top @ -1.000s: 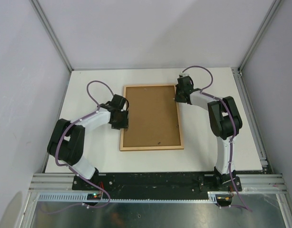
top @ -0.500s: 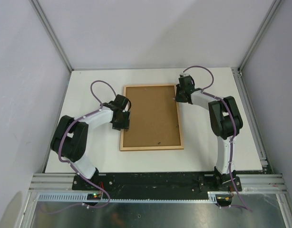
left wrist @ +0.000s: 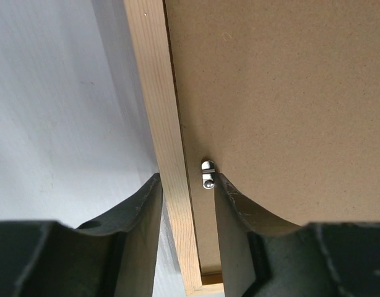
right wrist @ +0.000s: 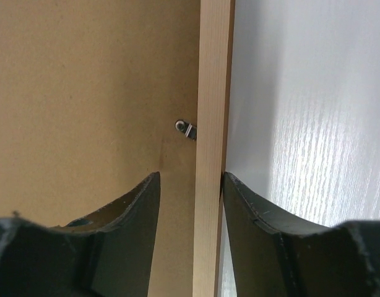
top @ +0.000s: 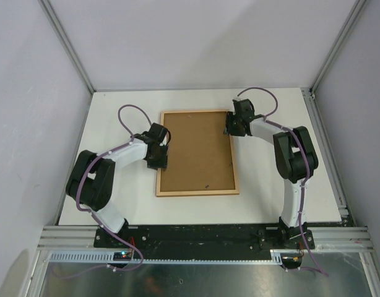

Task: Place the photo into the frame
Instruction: Press the fastener onto the backboard.

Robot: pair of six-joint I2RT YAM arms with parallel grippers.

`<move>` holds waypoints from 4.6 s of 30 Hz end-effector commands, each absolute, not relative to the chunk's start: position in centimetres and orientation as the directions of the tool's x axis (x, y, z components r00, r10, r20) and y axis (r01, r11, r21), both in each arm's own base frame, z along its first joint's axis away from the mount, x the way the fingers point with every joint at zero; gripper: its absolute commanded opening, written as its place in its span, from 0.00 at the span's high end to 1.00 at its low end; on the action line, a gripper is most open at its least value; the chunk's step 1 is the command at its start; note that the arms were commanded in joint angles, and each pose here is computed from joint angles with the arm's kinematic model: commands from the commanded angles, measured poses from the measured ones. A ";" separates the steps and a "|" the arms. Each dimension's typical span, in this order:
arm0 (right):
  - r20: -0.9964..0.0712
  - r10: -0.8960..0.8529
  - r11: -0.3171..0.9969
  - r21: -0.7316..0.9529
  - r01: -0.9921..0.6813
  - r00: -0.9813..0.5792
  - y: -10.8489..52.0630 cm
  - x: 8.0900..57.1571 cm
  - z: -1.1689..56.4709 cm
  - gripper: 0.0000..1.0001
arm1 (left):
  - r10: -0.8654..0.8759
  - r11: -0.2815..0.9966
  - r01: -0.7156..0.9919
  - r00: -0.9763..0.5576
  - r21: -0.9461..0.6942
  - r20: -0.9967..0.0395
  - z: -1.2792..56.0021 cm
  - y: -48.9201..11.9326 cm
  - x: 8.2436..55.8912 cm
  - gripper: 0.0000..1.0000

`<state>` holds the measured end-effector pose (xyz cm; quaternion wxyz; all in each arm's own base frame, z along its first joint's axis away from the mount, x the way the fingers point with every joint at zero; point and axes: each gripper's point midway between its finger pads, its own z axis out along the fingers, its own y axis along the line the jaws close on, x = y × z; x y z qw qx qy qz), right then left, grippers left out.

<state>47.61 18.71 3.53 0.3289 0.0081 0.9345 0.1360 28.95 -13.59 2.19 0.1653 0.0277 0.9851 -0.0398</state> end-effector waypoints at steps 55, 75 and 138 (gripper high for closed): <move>-0.536 0.085 0.949 0.300 -0.096 -0.840 17.4 42.1 3.5 1.00 | -0.244 0.958 -0.192 -0.936 -0.213 -0.254 1.5 -12.8 27.8 0.86; -0.538 0.018 0.949 0.273 -0.155 -0.843 19.0 40.9 3.7 1.00 | -0.217 0.959 -0.101 -0.864 -0.266 -0.455 8.4 -13.2 36.6 0.43; -0.499 0.005 0.943 0.290 -0.162 -0.867 19.5 38.8 3.2 1.00 | -0.206 0.978 -0.180 -0.915 -0.107 -0.347 1.6 -9.8 37.8 0.47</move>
